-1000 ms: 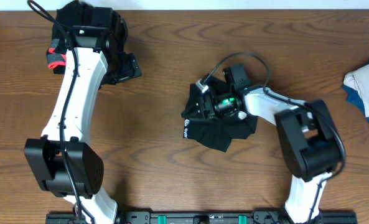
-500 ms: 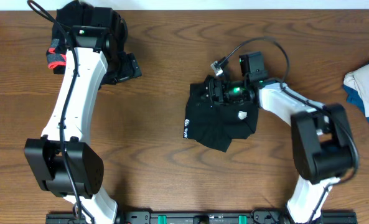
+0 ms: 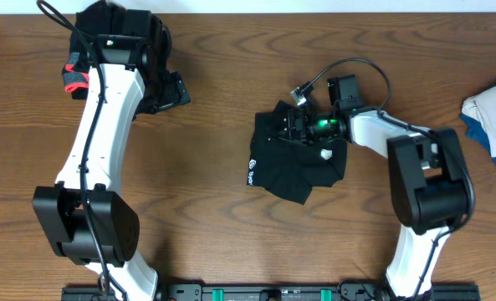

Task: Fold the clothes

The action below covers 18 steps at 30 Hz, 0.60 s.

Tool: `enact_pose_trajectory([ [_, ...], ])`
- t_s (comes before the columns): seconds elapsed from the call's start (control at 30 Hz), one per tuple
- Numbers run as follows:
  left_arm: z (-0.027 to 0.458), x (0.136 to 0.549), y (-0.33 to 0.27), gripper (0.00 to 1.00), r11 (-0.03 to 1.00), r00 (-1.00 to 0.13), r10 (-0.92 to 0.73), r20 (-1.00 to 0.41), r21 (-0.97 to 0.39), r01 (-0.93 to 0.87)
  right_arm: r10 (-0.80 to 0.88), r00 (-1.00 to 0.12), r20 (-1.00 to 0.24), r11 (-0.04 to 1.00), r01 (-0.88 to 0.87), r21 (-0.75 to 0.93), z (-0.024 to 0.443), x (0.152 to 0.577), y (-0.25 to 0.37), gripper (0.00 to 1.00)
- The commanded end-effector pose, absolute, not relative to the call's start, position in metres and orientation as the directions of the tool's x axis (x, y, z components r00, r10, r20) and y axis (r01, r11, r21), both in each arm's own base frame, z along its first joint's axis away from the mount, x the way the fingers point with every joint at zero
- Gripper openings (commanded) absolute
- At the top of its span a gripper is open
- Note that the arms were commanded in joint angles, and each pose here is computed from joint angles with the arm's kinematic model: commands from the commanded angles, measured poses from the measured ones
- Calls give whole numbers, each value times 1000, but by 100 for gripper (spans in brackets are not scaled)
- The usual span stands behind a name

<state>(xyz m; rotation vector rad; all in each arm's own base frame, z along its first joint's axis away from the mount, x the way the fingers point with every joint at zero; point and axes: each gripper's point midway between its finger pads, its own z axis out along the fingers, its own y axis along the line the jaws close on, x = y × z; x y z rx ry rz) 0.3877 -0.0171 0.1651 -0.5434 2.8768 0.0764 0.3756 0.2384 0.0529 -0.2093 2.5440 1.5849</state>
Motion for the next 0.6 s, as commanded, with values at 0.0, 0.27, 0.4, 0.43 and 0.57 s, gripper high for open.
enact_pose_trajectory([
  [0.0,166,384,-13,98,932,-913,-345,-218,31,-360,-32,-951,-306,408,-292,865,108,379,234,87],
  [0.27,166,384,-13,98,932,-913,-346,-219,31,-360,-157,-948,-277,297,-313,902,151,328,272,93],
  [0.4,166,384,-13,98,932,-913,-345,-218,31,-360,-243,-947,-211,301,-281,911,129,300,292,95],
  [0.43,166,384,-13,98,932,-913,-345,-218,31,-360,-260,-947,-191,304,-268,914,122,294,296,95],
  [0.57,166,384,-13,98,932,-913,-345,-217,31,-360,-287,-951,-117,359,-220,907,90,280,302,95],
])
